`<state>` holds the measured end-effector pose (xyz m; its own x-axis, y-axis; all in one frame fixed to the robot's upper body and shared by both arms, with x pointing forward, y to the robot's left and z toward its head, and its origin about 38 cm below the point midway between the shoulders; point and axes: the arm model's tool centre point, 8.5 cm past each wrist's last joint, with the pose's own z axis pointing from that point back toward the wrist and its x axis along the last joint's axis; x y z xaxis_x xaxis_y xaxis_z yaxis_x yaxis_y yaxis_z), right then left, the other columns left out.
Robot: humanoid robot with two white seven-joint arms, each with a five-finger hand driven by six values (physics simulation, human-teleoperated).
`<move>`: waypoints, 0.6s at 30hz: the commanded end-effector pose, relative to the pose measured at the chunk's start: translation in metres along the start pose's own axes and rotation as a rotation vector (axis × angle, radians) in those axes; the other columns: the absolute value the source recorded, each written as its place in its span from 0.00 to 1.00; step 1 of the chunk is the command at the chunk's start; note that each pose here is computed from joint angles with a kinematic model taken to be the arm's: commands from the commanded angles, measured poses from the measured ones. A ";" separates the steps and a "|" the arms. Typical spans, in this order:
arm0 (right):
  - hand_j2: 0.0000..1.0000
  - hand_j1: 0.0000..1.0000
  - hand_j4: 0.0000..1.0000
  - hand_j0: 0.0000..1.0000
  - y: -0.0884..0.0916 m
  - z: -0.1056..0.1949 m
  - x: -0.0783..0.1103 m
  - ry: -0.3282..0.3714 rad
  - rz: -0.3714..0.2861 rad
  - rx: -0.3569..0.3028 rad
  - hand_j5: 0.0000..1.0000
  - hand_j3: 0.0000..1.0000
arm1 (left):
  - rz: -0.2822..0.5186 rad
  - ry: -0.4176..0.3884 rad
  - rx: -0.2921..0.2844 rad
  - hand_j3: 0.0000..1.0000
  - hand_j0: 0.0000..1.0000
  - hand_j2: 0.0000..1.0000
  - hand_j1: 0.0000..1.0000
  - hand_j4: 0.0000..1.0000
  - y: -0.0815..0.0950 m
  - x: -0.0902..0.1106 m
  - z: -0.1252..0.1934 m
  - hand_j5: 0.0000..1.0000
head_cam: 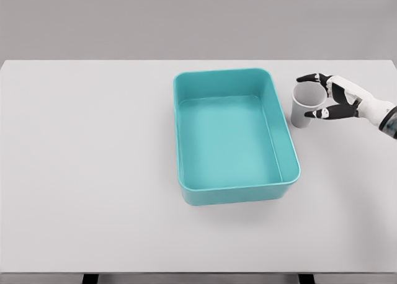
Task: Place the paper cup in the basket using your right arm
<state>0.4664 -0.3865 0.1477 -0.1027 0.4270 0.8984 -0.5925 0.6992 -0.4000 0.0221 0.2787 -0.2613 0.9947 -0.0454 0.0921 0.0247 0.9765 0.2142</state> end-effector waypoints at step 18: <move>0.65 0.65 0.65 0.65 -0.027 0.013 0.030 -0.111 0.046 -0.079 0.65 0.65 | 0.000 0.000 0.000 1.00 1.00 1.00 1.00 1.00 0.000 0.000 0.000 1.00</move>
<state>0.4687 -0.3995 0.1776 -0.1903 0.4032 0.8951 -0.5322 0.7237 -0.4392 0.0221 0.2787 -0.2613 0.9947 -0.0454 0.0922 0.0247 0.9765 0.2142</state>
